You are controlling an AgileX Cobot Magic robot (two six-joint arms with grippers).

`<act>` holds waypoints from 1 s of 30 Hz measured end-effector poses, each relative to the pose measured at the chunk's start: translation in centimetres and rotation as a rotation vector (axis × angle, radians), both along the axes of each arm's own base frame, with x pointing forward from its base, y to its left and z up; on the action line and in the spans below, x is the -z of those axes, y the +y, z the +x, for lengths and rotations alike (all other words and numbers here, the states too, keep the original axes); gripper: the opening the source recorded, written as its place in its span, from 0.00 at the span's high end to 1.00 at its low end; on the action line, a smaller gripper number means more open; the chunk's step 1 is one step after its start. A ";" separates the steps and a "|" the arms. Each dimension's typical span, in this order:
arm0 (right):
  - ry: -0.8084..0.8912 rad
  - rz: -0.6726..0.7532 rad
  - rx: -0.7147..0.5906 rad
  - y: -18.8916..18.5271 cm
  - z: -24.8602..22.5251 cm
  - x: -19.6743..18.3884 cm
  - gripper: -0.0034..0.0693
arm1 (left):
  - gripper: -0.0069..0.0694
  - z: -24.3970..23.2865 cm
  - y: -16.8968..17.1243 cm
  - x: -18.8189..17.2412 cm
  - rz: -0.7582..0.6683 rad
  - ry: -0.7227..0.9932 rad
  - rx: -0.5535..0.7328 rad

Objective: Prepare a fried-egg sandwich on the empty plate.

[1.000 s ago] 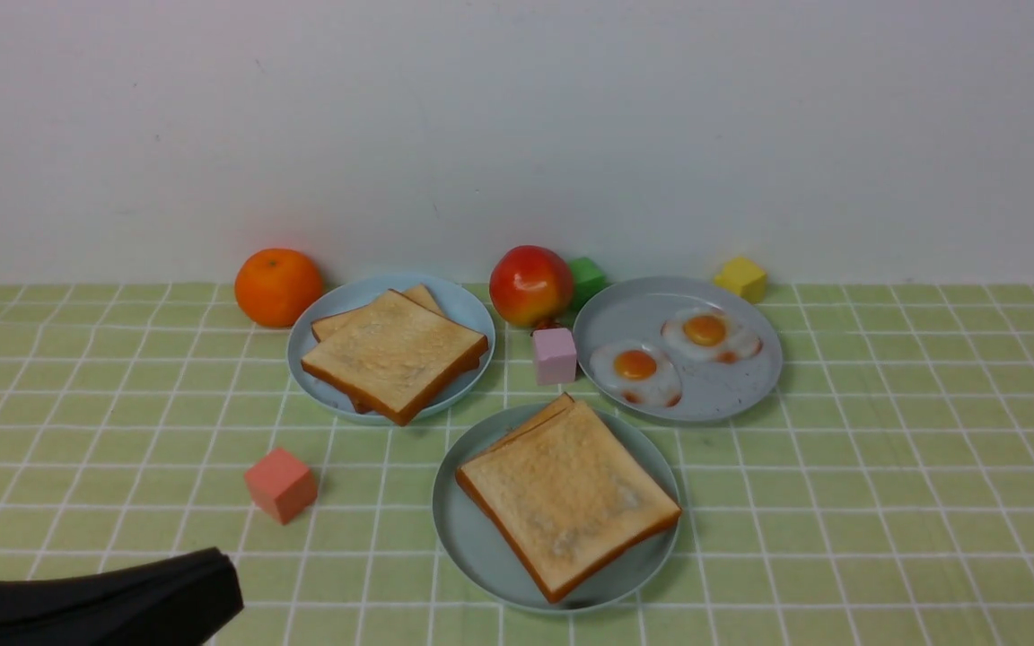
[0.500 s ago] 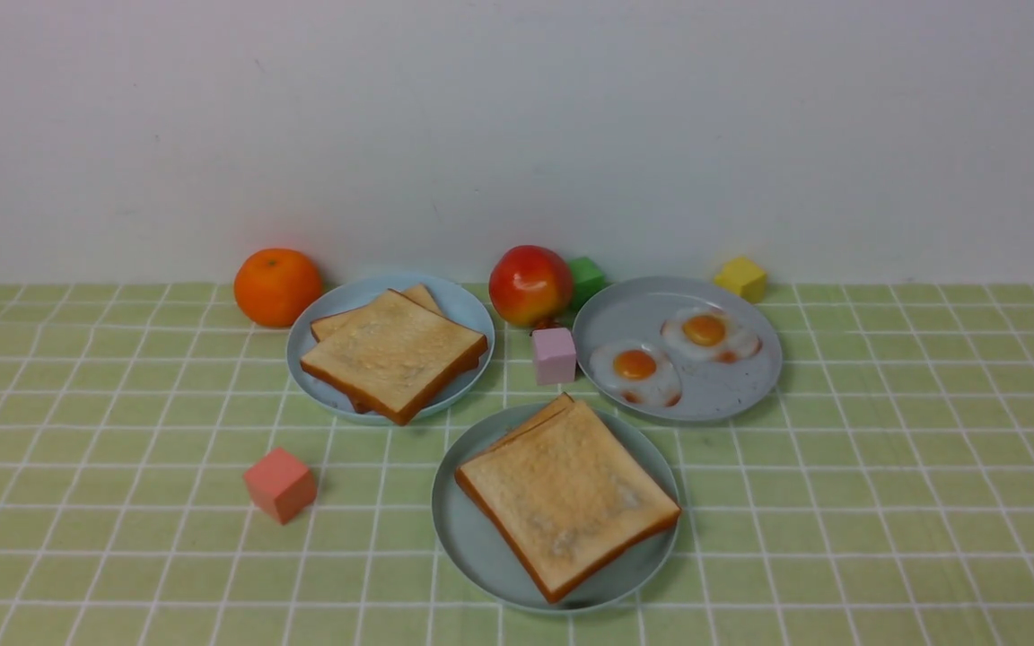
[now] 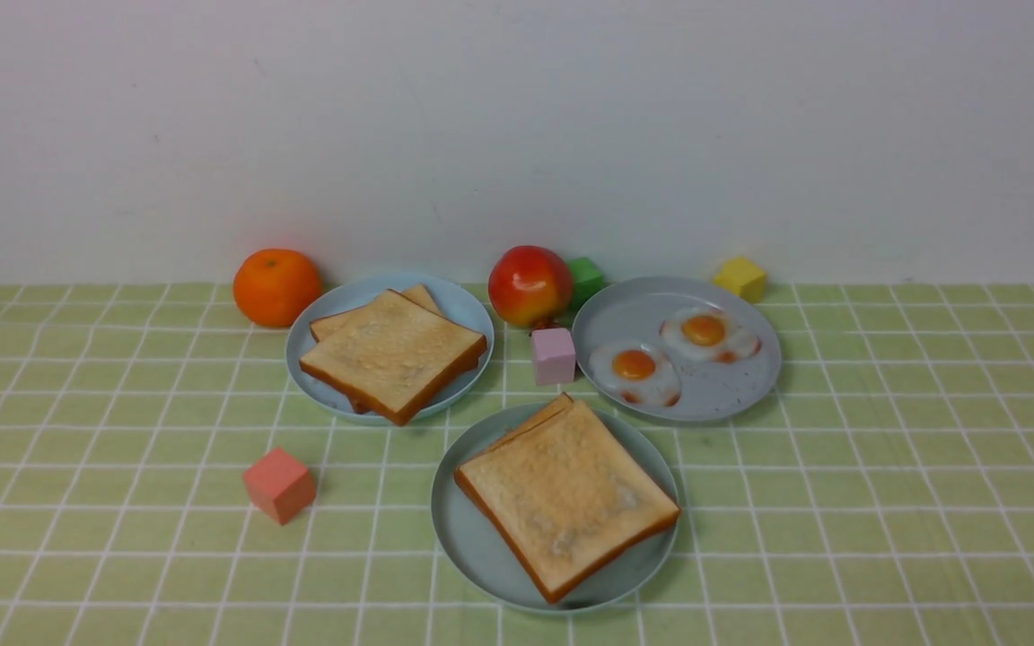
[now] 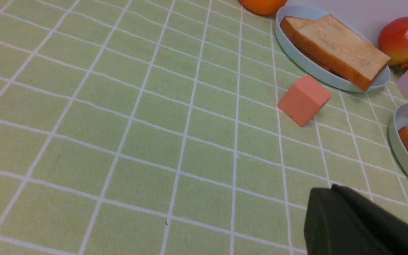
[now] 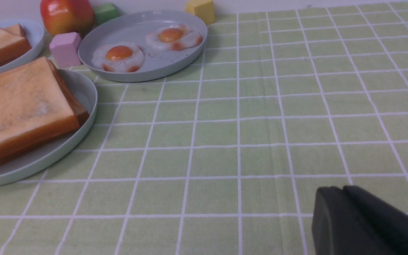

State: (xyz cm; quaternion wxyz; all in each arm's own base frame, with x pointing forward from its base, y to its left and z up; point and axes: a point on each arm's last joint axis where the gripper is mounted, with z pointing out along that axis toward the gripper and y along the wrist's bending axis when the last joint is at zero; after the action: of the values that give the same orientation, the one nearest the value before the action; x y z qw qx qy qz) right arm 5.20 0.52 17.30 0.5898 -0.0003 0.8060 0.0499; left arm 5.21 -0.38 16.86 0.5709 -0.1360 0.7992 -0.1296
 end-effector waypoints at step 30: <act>0.000 0.000 0.000 0.0 0.0 0.0 0.85 | 0.92 0.0 0.0 0.0 -0.001 -0.004 -0.001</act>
State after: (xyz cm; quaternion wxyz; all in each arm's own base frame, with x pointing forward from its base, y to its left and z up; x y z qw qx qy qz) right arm 5.20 0.52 17.30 0.5898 -0.0003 0.8060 0.0499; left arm 5.22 -0.38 16.89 0.5724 -0.1362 0.7980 -0.1301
